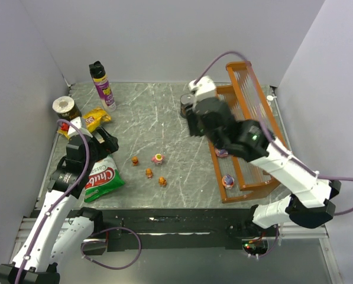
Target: Place and organize the plastic toys onto the shelf
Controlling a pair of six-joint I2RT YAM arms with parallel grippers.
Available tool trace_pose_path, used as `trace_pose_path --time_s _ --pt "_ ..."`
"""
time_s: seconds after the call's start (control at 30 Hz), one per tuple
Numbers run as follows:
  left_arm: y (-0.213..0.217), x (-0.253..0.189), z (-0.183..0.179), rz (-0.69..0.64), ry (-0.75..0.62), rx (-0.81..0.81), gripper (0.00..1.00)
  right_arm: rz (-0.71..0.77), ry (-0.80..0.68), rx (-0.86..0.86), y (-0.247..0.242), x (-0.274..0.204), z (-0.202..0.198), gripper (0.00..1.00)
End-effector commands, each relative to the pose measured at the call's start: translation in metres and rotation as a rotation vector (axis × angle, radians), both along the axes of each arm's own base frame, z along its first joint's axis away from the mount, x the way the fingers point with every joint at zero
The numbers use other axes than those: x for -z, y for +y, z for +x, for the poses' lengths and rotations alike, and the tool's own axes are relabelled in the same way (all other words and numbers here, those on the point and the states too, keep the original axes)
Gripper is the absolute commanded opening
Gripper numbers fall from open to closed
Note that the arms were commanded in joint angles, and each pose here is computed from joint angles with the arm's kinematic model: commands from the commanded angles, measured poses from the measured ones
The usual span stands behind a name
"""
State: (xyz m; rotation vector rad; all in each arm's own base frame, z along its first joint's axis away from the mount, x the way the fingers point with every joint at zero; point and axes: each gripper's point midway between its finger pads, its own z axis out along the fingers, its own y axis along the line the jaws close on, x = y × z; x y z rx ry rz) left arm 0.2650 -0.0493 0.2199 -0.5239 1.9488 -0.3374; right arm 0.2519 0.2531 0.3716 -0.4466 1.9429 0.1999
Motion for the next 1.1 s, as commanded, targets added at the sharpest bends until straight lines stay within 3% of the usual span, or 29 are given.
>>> trace_pose_path --time_s 0.0,0.27,0.5,0.77,0.93,1.07 --pt "-0.001 -0.008 0.002 -0.002 -0.016 0.012 0.96 -0.012 -0.039 0.136 -0.064 -0.030 0.015 0.00" --pt "-0.004 -0.006 0.003 -0.002 -0.007 0.026 0.96 -0.073 0.003 0.320 -0.144 -0.028 0.051 0.00" --pt "-0.006 -0.005 0.004 -0.001 -0.002 0.040 0.97 -0.102 0.056 0.413 -0.193 -0.017 0.059 0.00" --pt "-0.008 -0.003 0.005 0.001 0.007 0.052 0.96 -0.070 0.078 0.463 -0.226 -0.010 0.053 0.00" --pt "-0.009 -0.002 0.005 0.001 0.010 0.058 0.96 0.009 0.102 0.414 -0.230 -0.006 0.054 0.00" --pt "-0.010 -0.002 0.005 -0.002 0.009 0.062 0.96 -0.015 0.125 0.359 -0.233 -0.002 0.055 0.00"
